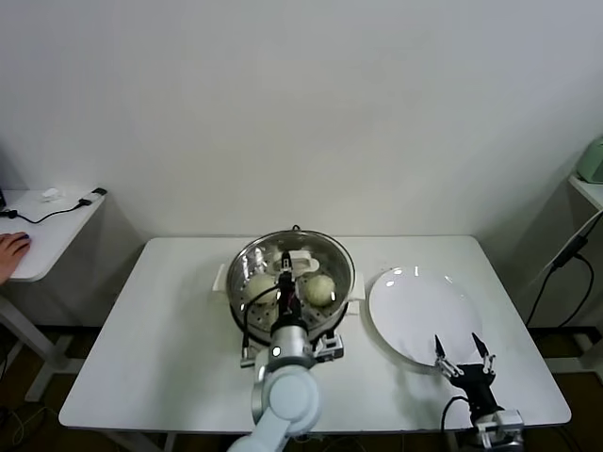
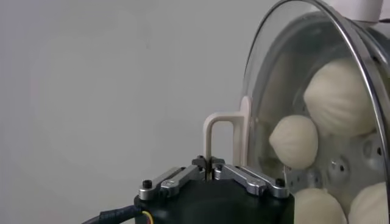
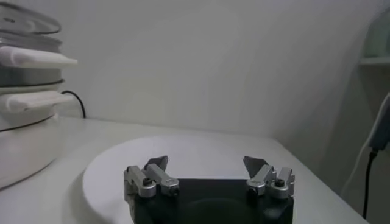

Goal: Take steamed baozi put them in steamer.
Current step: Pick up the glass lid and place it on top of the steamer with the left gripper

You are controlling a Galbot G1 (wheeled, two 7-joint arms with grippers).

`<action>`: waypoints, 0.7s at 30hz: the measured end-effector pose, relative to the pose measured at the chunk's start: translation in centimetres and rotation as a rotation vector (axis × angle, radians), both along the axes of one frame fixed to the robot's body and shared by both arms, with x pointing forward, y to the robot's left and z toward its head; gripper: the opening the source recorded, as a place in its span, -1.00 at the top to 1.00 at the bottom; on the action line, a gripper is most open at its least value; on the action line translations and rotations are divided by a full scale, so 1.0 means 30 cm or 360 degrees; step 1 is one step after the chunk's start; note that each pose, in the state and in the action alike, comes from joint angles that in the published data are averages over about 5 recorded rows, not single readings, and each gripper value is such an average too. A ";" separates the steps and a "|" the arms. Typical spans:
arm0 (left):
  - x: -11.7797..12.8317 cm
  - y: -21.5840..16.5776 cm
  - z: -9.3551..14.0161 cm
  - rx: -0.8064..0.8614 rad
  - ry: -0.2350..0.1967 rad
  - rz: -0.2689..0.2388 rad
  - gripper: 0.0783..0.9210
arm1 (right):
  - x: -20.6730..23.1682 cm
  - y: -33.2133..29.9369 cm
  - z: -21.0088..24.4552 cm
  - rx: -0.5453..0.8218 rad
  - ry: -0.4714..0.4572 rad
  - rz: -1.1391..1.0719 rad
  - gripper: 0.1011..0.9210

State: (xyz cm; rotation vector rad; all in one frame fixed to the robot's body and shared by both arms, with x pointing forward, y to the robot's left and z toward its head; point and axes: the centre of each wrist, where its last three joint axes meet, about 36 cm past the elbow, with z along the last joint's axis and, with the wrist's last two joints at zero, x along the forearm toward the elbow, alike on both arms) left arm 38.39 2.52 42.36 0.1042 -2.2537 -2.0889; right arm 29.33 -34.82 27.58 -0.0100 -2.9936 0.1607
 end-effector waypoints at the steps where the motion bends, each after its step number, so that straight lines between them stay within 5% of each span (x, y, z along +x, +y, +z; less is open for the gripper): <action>1: 0.001 0.002 -0.004 0.0007 0.0000 0.0002 0.88 | 0.002 -0.001 0.002 0.0000 -0.0005 -0.0001 -0.76; 15: 0.020 0.045 -0.048 0.0077 -0.0014 0.0012 0.88 | 0.023 0.012 0.013 -0.0003 -0.0055 -0.0010 -0.76; 21: -0.001 0.041 -0.047 0.0054 -0.0001 -0.0008 0.60 | 0.028 0.017 0.017 -0.0017 -0.0061 0.0006 -0.76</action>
